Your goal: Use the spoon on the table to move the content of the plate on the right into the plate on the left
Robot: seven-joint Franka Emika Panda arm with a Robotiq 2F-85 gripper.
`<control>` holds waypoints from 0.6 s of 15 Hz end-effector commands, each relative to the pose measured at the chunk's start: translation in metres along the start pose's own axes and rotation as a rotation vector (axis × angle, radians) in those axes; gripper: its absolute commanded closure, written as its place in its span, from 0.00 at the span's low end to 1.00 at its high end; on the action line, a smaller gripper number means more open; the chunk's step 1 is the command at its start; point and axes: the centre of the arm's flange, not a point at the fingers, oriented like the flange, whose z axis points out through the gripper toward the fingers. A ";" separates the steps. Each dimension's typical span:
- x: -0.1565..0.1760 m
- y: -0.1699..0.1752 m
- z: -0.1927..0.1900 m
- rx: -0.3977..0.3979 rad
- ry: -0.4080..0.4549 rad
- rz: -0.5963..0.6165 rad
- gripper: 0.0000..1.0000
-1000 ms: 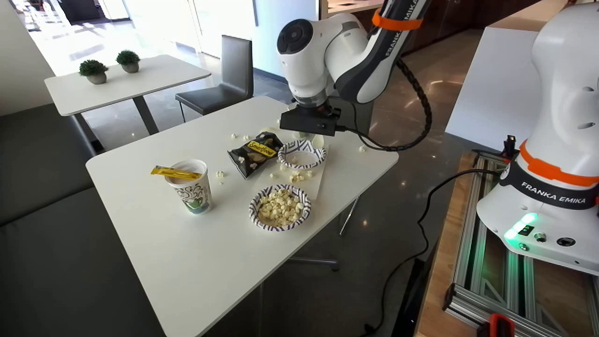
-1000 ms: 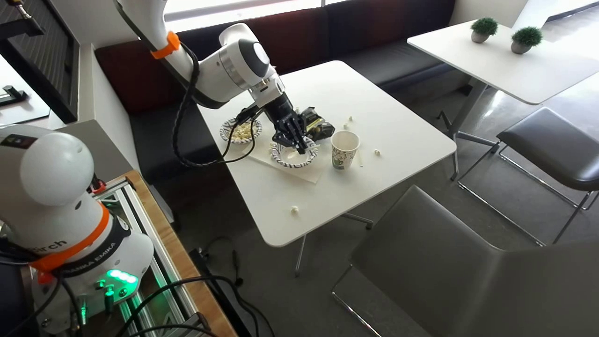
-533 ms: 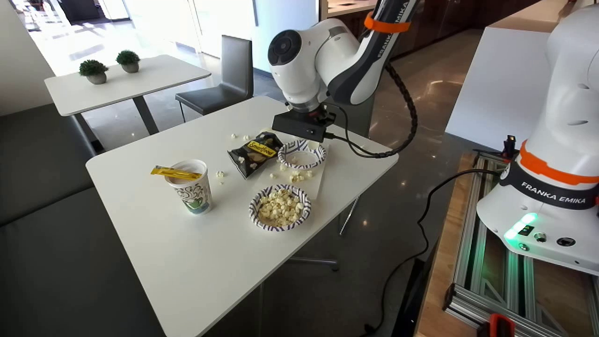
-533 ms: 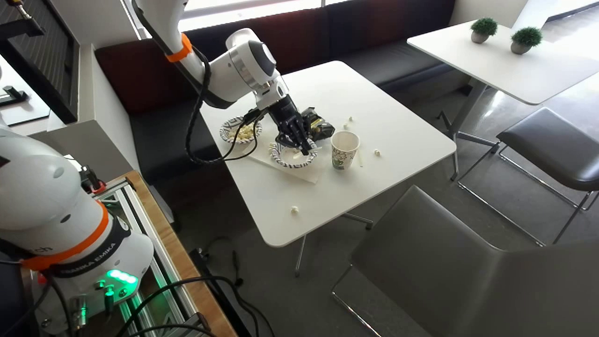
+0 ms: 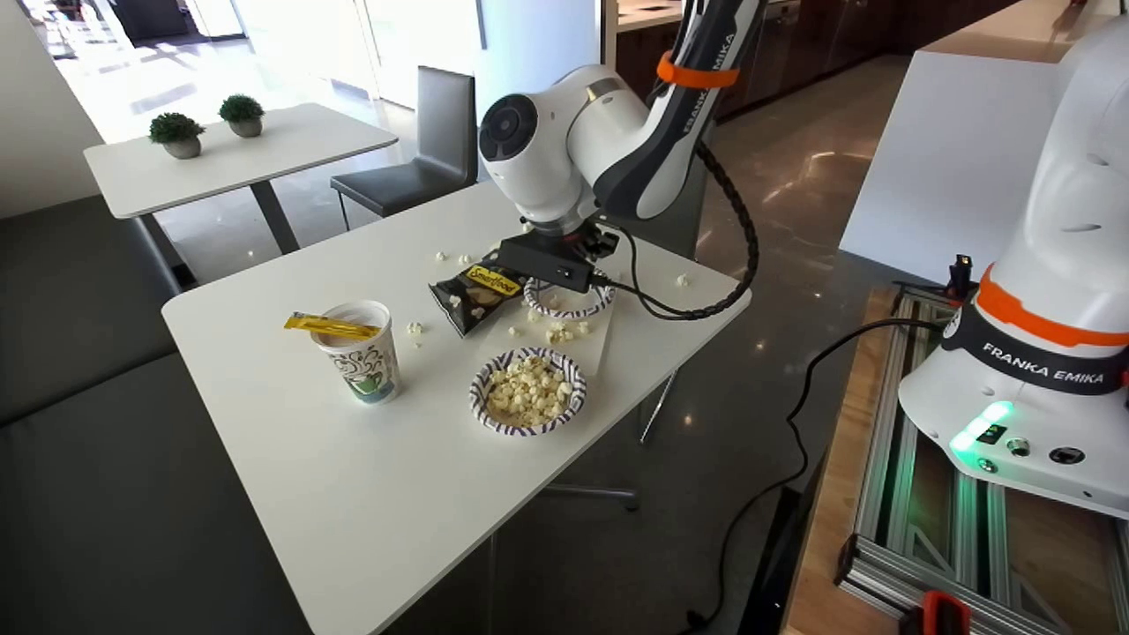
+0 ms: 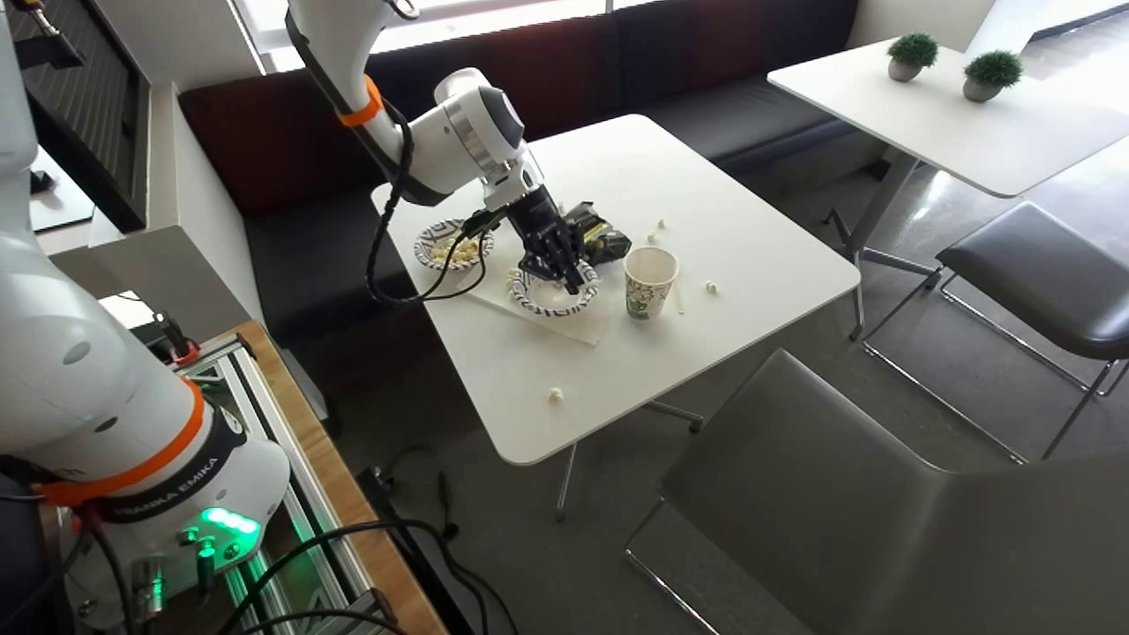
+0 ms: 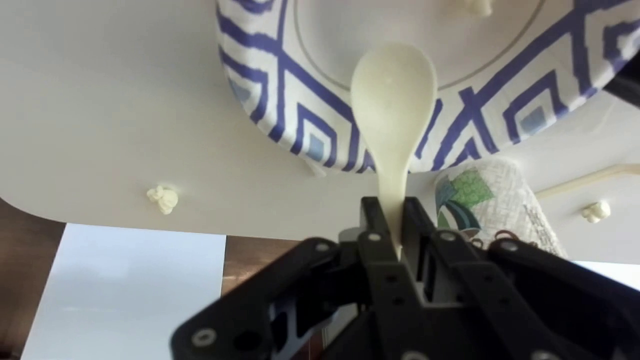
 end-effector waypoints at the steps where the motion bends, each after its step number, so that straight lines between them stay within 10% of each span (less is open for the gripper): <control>1: -0.007 -0.015 0.010 0.010 0.032 0.017 0.97; 9: -0.017 -0.029 0.020 -0.009 0.005 0.004 0.97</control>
